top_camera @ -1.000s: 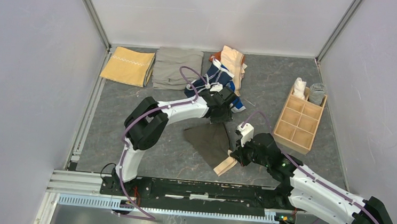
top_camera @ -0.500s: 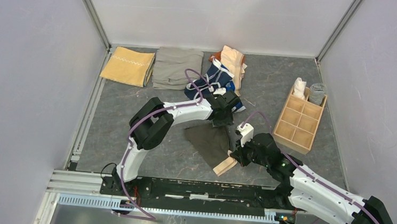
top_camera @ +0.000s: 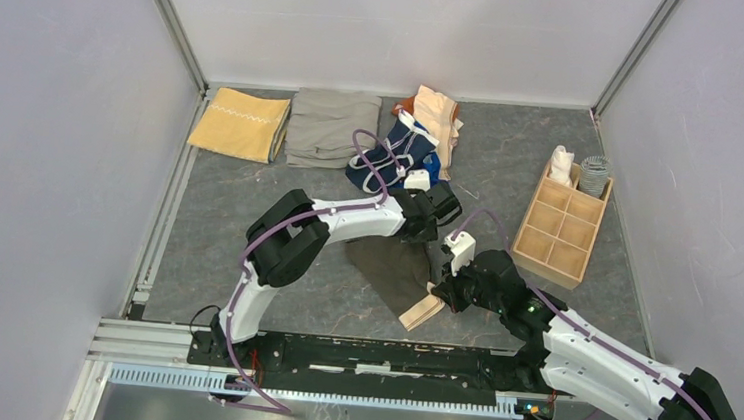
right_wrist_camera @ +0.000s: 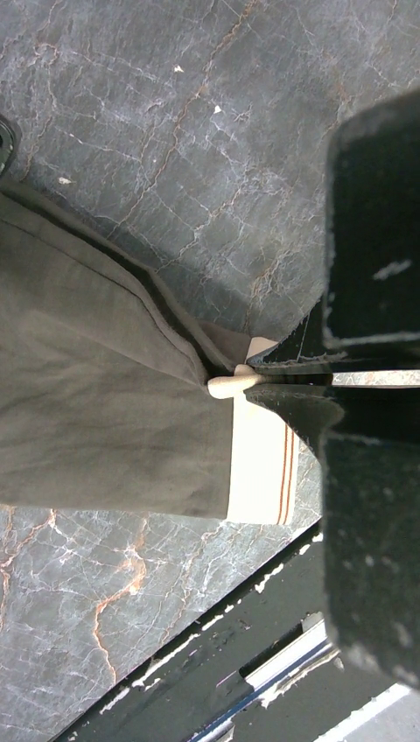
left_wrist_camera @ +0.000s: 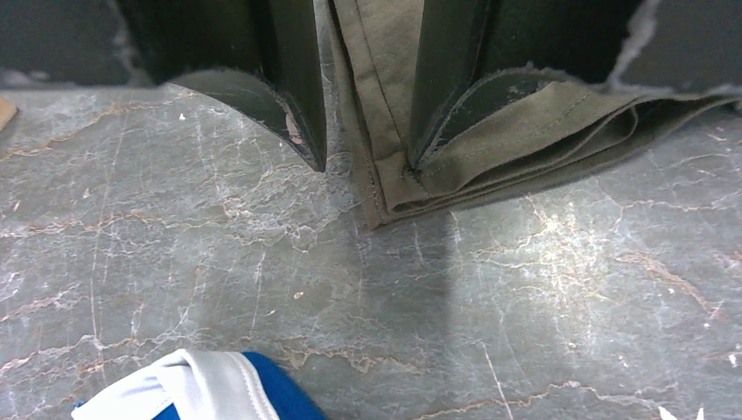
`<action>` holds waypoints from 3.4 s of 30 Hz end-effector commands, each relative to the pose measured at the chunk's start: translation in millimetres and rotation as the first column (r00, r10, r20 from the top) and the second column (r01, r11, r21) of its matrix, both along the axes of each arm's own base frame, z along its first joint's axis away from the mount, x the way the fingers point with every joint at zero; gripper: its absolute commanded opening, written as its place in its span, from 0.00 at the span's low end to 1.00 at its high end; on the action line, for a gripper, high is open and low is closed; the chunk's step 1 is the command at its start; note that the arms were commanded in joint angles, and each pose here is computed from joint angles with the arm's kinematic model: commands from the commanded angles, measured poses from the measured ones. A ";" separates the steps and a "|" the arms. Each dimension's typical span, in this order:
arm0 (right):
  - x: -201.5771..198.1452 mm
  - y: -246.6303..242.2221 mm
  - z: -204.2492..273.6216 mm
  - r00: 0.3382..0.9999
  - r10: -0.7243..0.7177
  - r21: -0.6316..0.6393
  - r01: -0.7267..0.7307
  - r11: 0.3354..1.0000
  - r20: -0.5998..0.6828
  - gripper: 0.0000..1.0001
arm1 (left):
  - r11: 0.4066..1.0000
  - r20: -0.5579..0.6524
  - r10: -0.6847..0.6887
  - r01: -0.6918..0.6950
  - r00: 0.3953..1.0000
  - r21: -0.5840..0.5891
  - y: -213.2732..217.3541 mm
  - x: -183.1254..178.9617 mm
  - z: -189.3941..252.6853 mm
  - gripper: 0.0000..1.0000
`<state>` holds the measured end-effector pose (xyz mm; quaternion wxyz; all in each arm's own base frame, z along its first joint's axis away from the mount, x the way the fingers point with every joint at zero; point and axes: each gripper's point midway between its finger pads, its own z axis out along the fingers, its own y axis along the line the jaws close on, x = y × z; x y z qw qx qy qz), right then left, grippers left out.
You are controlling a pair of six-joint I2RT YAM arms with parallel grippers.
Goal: Roll the underwear
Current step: Fold the underwear at the center of the board.
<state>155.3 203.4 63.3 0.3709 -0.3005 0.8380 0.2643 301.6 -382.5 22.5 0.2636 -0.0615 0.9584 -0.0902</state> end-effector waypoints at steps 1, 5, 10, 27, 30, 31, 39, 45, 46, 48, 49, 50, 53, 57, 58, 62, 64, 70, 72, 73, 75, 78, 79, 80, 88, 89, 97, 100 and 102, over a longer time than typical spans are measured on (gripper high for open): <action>2.0 4.6 5.6 1.000 0.003 0.031 -0.004 1.000 0.027 0.00 | 0.942 -0.120 0.010 0.031 0.993 0.334 72.1 -37.0 -59.3 0.47; 2.0 3.9 6.0 1.000 0.003 0.027 -0.004 1.000 0.029 0.00 | 0.921 -0.147 0.011 0.047 0.989 0.386 87.9 -45.8 -70.3 0.47; 2.3 4.2 7.3 1.000 0.002 0.033 -0.003 0.999 0.031 0.00 | 0.908 -0.211 -0.004 0.092 0.978 0.409 100.6 -63.0 -83.6 0.46; 2.6 1.2 5.3 0.999 -0.005 0.021 0.004 1.000 0.039 0.00 | 0.846 -0.337 -0.073 0.238 0.939 0.478 112.8 -77.8 -100.9 0.21; 2.5 0.5 4.3 0.999 -0.005 0.018 0.005 1.000 0.037 0.00 | 0.839 -0.351 -0.082 0.254 0.933 0.481 114.6 -79.6 -102.4 0.15; 2.4 0.5 4.2 0.999 -0.006 0.018 0.005 1.000 0.037 0.00 | 0.837 -0.353 -0.084 0.259 0.932 0.483 115.2 -80.3 -102.6 0.12; 3.6 0.2 4.6 0.999 -0.010 0.020 0.009 1.000 0.044 0.00 | 0.867 -0.312 -0.121 0.253 0.942 0.428 96.9 -69.8 -90.7 0.02; 6.4 1.5 9.2 0.998 -0.005 0.018 0.004 1.000 0.061 0.00 | 0.953 -0.132 -0.155 0.184 0.979 0.242 53.5 -39.6 -41.1 0.02; 6.9 1.4 10.1 0.998 -0.005 0.016 0.004 1.000 0.065 0.00 | 0.965 -0.091 -0.161 0.176 0.983 0.195 45.4 -33.7 -27.7 0.02; 8.3 0.9 11.6 0.997 -0.004 0.009 0.003 1.000 0.074 0.00 | 0.977 -0.035 -0.161 0.165 0.986 0.135 35.8 -23.8 -11.1 0.02; 9.4 0.6 12.8 0.997 -0.005 0.007 0.005 1.000 0.078 0.00 | 0.981 -0.009 -0.158 0.158 0.987 0.108 31.3 -18.8 -2.8 0.02; 9.9 0.6 14.0 0.997 -0.005 0.006 0.004 1.000 0.082 0.00 | 0.985 0.012 -0.152 0.151 0.988 0.088 29.0 -15.1 4.3 0.02; 10.8 -0.8 14.2 0.996 -0.005 -0.007 0.006 1.000 0.088 0.00 | 0.991 0.073 -0.133 0.132 0.988 0.024 24.5 -8.8 23.3 0.02; 13.8 -3.9 14.5 0.995 -0.007 -0.036 0.011 0.999 0.096 0.00 | 0.991 0.143 -0.105 0.116 0.984 -0.070 27.5 -10.8 40.4 0.02; 14.6 -4.8 15.1 0.995 -0.010 -0.042 0.014 0.999 0.100 0.00 | 0.990 0.154 -0.100 0.114 0.983 -0.087 29.0 -12.4 43.0 0.02; 17.7 -5.6 19.8 0.993 -0.012 -0.053 0.018 0.998 0.116 0.00 | 0.979 0.213 -0.075 0.112 0.974 -0.169 32.2 -15.4 64.1 0.02; 18.8 -5.3 21.4 0.993 -0.011 -0.055 0.017 0.998 0.121 0.00 | 0.973 0.236 -0.064 0.113 0.970 -0.201 34.2 -16.7 72.3 0.02; 18.9 -2.8 23.5 0.993 -0.002 -0.048 0.008 0.999 0.122 0.00 | 0.954 0.298 -0.035 0.121 0.954 -0.273 39.9 -19.2 95.0 0.02; 19.3 -2.3 24.8 0.992 0.004 -0.051 0.003 0.999 0.126 0.00 | 0.949 0.310 -0.027 0.122 0.950 -0.290 43.8 -22.2 98.2 0.02; 19.3 -2.2 25.6 0.992 0.006 -0.052 0.001 0.999 0.127 0.00 | 0.947 0.314 -0.020 0.118 0.949 -0.298 47.1 -24.0 98.8 0.02; 20.6 -2.1 28.6 0.991 0.008 -0.055 -0.001 0.998 0.134 0.00 | 0.946 0.317 -0.006 0.108 0.948 -0.305 56.4 -29.1 95.5 0.02; 22.1 -2.6 32.1 0.990 0.014 -0.067 -0.004 0.998 0.143 0.00 | 0.945 0.317 0.020 0.086 0.948 -0.317 71.5 -37.4 90.9 0.02; 22.6 -2.1 33.8 0.989 0.017 -0.069 -0.007 0.998 0.146 0.00 | 0.937 0.328 0.035 0.083 0.944 -0.339 73.6 -38.4 93.7 0.02; 23.4 -1.9 35.5 0.989 0.018 -0.071 -0.007 0.997 0.150 0.00 | 0.929 0.341 0.052 0.080 0.939 -0.362 76.8 -39.8 99.2 0.02; 22.1 6.4 42.9 0.986 0.064 -0.069 -0.054 0.996 0.154 0.00 | 0.882 0.358 0.120 0.066 0.926 -0.467 101.6 -59.1 107.9 0.02; 21.3 7.4 42.8 0.985 0.072 -0.071 -0.061 0.996 0.154 0.00 | 0.877 0.355 0.126 0.063 0.927 -0.476 104.3 -61.7 107.3 0.02; 8.0 18.6 46.6 0.961 0.183 -0.106 -0.164 0.981 0.206 0.00 | 0.843 0.316 0.114 0.077 0.942 -0.532 116.1 -92.2 86.8 0.02; 11.9 18.3 52.4 0.956 0.149 -0.129 -0.120 0.984 0.253 0.00 | 0.836 0.307 0.109 0.080 0.945 -0.543 117.3 -100.4 80.6 0.02; 18.6 17.0 59.5 0.951 0.109 -0.130 -0.074 0.989 0.289 0.00 | 0.834 0.314 0.124 0.073 0.941 -0.547 119.5 -98.9 82.8 0.02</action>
